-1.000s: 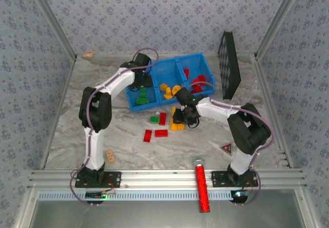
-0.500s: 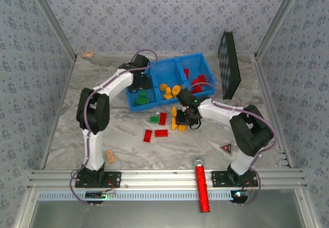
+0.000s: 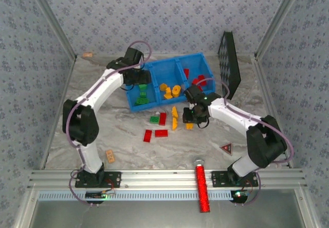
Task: Sort the legos into containers by color
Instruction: Pick up the lego from the center of the table, then place the lego in the container.
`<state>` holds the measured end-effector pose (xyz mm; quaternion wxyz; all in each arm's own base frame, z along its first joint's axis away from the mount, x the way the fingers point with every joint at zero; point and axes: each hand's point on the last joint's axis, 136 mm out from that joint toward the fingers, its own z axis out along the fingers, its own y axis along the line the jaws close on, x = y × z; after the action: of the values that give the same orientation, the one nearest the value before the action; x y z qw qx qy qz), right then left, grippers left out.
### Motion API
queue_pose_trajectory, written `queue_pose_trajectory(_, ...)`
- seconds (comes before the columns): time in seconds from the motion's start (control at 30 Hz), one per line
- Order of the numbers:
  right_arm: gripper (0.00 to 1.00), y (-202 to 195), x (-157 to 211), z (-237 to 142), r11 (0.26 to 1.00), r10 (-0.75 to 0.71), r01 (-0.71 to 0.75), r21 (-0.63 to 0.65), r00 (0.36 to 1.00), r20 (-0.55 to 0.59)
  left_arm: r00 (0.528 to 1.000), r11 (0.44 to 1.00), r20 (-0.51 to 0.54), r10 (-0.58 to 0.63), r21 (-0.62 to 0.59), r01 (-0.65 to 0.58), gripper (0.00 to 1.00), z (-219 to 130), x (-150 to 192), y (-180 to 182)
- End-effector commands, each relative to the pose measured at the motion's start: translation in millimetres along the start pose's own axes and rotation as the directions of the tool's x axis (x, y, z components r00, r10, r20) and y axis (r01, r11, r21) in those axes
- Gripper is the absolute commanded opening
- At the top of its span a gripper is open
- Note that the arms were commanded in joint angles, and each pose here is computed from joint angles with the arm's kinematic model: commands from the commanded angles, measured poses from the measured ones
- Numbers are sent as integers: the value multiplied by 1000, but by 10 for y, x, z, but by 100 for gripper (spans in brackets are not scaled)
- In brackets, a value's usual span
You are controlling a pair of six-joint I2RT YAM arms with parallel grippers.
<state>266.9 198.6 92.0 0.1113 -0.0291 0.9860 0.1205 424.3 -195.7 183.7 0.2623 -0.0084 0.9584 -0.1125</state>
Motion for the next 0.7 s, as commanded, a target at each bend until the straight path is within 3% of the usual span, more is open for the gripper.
queue_pose_trajectory(0.0,24,18,-158,-297,999,-32,31,23,999,38,997,999,-58,41,8,-41,70,-216,311,43)
queue_pose_trajectory(0.33,24,363,-1222,-782,989,-146,140,43,960,239,977,989,-150,149,8,-149,70,-632,1296,93)
queue_pose_trajectory(0.67,24,724,-1939,-460,975,-223,217,52,931,287,957,968,-147,250,51,-246,70,-778,1873,-180)
